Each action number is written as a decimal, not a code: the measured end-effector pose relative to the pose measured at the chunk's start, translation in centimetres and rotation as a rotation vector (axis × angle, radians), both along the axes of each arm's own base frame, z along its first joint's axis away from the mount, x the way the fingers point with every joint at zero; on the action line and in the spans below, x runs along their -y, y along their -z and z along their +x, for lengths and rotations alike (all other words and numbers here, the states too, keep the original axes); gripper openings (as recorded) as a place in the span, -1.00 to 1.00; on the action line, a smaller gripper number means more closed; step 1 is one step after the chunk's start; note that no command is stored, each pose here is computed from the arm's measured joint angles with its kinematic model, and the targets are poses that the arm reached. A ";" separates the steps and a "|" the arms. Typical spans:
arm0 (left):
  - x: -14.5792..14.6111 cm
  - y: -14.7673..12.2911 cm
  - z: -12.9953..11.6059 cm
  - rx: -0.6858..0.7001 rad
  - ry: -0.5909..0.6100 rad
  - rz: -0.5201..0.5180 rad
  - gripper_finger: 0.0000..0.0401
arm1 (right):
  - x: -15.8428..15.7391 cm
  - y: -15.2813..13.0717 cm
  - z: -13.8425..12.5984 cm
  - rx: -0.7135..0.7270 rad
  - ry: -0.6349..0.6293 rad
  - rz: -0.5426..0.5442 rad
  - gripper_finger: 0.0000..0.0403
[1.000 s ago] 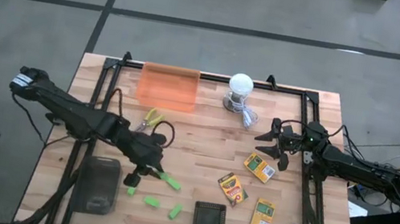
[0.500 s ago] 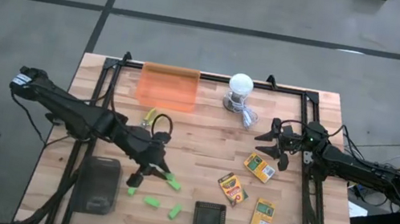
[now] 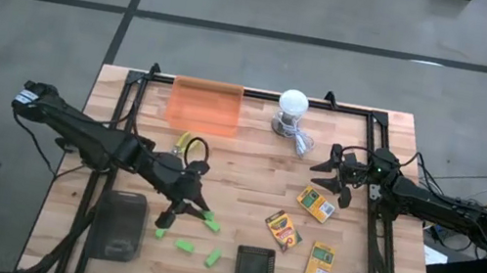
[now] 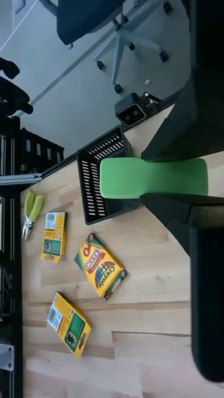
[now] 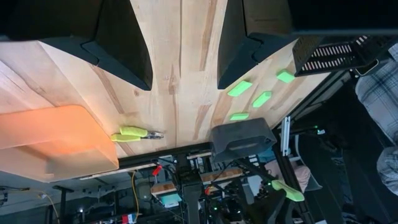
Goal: Pick & Place School Supplies
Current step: Put the green eraser into the orange bin
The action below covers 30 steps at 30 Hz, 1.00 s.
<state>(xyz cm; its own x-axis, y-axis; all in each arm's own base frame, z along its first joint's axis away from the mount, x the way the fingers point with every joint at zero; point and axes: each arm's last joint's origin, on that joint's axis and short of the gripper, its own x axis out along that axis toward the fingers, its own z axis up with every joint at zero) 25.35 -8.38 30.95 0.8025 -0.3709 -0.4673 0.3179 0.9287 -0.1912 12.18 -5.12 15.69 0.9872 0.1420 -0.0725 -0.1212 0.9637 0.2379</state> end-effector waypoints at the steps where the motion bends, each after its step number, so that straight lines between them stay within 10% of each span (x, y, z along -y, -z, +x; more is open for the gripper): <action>1: 0.0 0.0 0.0 -0.003 -0.005 -0.007 -0.62 | 0.0 0.0 0.0 0.000 0.000 0.000 -0.12; 7: -0.3 0.4 -0.1 -0.093 -0.141 -0.104 -0.62 | 0.0 0.0 0.0 0.000 0.000 0.000 -0.12; 30: -4.9 0.2 -3.7 -0.260 -0.401 0.050 -0.62 | 0.0 0.0 0.0 0.000 0.000 0.000 -0.12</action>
